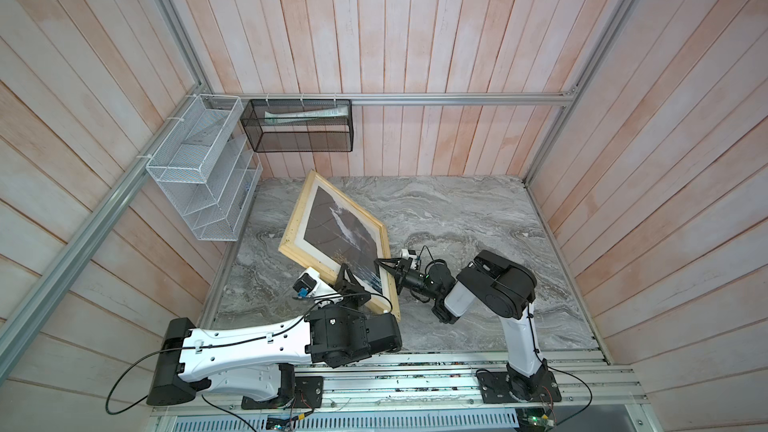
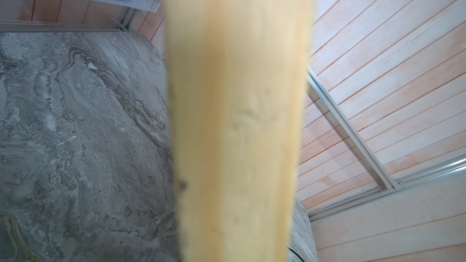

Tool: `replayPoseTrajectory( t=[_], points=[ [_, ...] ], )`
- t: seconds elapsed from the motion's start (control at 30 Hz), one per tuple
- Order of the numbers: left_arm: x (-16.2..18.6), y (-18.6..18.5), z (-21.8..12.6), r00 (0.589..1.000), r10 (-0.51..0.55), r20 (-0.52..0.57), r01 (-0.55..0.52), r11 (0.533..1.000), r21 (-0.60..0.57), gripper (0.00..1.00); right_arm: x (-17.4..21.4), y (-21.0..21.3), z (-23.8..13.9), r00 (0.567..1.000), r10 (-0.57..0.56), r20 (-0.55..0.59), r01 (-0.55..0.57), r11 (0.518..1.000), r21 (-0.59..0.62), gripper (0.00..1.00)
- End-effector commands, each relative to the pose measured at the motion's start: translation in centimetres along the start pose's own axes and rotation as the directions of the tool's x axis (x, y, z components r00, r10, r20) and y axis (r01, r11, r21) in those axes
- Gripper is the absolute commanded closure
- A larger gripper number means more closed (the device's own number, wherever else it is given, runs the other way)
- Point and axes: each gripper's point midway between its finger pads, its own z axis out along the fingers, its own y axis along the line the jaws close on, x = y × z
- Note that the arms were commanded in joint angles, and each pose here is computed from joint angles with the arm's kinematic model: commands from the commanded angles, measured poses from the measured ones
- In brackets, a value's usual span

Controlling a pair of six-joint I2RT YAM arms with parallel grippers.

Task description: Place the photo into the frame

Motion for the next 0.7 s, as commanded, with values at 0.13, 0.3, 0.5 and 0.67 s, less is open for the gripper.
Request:
replayPoseTrajectory(
  t=[0.13,0.3,0.5,0.67],
  points=[
    [-2.8,-0.7,-0.3,0.806,-0.589,0.06,0.578,0.804,0.141,0.81,0.8,5.4,-1.4,0.98,-0.197,-0.001,0.194,0.965,-0.176,0.77],
    [-3.0,-0.7,-0.3,0.815,-0.575,0.064,0.564,0.814,0.14,0.42,0.7,6.5,-1.3,0.977,-0.215,-0.003,0.21,0.957,-0.198,0.74],
    [-3.2,-0.6,-0.3,0.822,-0.566,0.069,0.554,0.821,0.139,0.27,0.6,7.1,-1.3,0.975,-0.221,-0.003,0.215,0.953,-0.212,0.66],
    [-3.4,-0.5,-0.3,0.827,-0.558,0.073,0.546,0.827,0.138,0.21,0.4,7.3,-1.5,0.974,-0.227,0.003,0.222,0.951,-0.213,0.56]
  ],
)
